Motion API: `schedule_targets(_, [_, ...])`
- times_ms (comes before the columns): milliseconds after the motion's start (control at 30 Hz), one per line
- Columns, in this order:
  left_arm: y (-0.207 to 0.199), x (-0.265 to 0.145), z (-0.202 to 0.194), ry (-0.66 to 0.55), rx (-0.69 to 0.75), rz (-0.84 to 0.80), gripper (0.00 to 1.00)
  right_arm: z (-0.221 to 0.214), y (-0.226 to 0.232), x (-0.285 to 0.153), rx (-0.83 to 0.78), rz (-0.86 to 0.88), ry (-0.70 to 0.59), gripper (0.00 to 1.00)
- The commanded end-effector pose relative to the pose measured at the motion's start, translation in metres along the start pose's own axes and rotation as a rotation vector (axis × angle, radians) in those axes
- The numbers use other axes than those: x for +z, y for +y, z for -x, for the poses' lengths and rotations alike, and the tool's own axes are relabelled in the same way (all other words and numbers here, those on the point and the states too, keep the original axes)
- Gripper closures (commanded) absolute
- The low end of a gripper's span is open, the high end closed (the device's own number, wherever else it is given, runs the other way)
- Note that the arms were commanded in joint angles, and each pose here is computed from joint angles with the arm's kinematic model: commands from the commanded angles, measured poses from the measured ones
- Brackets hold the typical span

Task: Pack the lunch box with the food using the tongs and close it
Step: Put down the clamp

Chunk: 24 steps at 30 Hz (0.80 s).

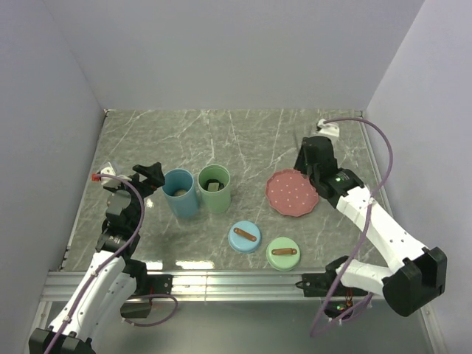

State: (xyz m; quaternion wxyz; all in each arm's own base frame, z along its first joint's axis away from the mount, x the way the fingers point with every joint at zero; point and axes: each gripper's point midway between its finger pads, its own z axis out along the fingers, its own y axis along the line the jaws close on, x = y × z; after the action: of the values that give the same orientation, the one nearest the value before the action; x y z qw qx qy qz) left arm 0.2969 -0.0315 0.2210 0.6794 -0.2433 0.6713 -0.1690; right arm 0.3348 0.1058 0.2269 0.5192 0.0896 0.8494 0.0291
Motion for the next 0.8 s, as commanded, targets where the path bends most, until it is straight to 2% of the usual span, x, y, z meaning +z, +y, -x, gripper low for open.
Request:
schedule_targets(0, [-0.009, 0.002, 0.013, -0.044, -0.014, -0.031, 0.01, 0.003, -0.027, 0.011, 0.067, -0.061, -0.008, 0.53])
schedule_targets(167, [-0.008, 0.002, 0.013, -0.043, -0.013, -0.027, 0.01, 0.005, -0.068, 0.018, 0.132, -0.149, -0.006, 0.53])
schedule_targets(267, [-0.007, 0.002, 0.013, -0.045, -0.014, -0.024, 0.01, 0.000, -0.078, 0.022, 0.145, -0.164, 0.009, 0.53])
schedule_targets(767, [-0.010, 0.002, 0.008, -0.027, -0.018, -0.040, 0.01, -0.043, -0.142, 0.055, 0.221, -0.351, 0.181, 0.53])
